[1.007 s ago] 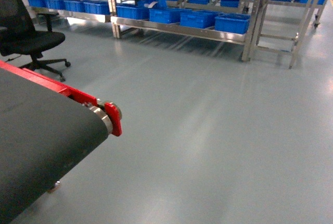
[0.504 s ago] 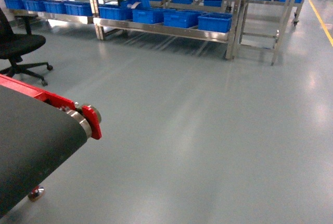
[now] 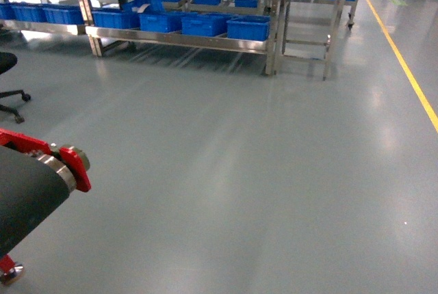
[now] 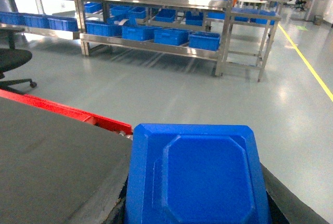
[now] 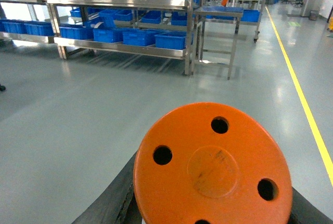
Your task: Sort blue parts and orange caps into right shelf containers
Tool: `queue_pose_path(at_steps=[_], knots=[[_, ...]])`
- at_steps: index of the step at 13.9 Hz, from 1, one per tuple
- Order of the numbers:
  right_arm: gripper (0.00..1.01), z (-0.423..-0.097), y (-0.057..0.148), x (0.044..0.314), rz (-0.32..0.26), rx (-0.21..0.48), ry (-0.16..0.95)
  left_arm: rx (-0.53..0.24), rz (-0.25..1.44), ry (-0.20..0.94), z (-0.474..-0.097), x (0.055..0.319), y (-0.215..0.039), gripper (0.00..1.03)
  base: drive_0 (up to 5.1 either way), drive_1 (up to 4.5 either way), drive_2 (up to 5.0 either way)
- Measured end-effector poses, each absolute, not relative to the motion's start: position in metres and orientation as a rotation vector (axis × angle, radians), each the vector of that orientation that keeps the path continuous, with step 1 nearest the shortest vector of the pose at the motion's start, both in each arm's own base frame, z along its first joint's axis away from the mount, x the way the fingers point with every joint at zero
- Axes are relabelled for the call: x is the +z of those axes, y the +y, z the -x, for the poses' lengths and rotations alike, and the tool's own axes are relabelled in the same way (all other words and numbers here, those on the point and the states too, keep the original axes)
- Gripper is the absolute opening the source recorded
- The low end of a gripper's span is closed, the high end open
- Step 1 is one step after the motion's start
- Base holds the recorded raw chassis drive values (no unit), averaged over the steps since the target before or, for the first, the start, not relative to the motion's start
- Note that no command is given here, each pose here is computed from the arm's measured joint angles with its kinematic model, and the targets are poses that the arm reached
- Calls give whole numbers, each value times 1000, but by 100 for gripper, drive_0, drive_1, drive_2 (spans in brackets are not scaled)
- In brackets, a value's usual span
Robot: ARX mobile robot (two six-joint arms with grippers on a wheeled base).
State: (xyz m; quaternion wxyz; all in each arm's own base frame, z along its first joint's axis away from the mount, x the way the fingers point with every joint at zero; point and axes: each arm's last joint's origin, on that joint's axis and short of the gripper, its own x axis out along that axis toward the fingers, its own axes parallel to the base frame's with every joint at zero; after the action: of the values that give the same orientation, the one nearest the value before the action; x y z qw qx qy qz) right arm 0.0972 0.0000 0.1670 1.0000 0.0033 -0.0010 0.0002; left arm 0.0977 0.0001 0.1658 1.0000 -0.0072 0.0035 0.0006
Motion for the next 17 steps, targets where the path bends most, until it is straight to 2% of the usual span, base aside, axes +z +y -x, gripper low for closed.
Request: queue_pose_path(at_steps=[3, 17], knots=[[44, -97, 0, 167, -7, 0, -2, 1, 14, 7, -98, 166, 0, 42, -160, -160, -160], [44, -97, 0, 167, -7, 0, -1, 0, 14, 6, -98, 166, 0, 42, 45, 475, -386]])
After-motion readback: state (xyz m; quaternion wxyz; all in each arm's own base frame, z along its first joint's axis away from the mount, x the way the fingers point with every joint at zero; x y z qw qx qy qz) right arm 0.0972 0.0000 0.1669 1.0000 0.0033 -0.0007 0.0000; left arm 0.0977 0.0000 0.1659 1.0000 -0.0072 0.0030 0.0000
